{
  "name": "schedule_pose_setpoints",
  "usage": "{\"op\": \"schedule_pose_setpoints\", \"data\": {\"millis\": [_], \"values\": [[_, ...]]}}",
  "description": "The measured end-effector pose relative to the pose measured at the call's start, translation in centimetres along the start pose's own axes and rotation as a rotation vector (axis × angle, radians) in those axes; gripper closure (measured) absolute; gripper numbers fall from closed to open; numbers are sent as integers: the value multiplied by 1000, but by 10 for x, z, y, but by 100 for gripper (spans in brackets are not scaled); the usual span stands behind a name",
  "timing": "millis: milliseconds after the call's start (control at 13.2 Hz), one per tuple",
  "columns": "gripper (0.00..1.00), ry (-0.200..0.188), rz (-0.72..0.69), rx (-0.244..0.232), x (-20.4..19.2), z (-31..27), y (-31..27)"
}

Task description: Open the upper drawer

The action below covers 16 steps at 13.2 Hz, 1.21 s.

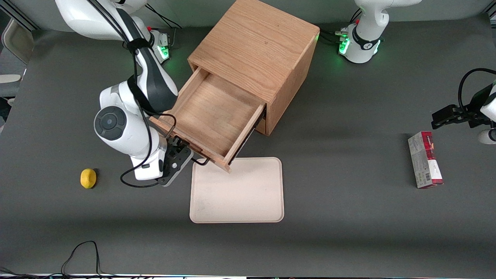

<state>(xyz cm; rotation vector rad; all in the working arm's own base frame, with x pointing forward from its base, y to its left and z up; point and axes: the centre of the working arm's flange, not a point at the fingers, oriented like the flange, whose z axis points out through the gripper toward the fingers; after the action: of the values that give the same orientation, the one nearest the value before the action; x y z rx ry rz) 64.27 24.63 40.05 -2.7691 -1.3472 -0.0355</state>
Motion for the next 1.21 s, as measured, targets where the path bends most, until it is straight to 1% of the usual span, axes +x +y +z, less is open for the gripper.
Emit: {"op": "schedule_pose_setpoints", "data": {"millis": [151, 378, 529, 907, 1209], "values": [[0, -4, -2, 11, -5, 5, 9], [0, -4, -5, 12, -2, 7, 11], [0, -15, -1, 20, -3, 6, 15], [0, -22, -4, 27, 0, 5, 14], [0, -22, -17, 35, 7, -16, 10]]}}
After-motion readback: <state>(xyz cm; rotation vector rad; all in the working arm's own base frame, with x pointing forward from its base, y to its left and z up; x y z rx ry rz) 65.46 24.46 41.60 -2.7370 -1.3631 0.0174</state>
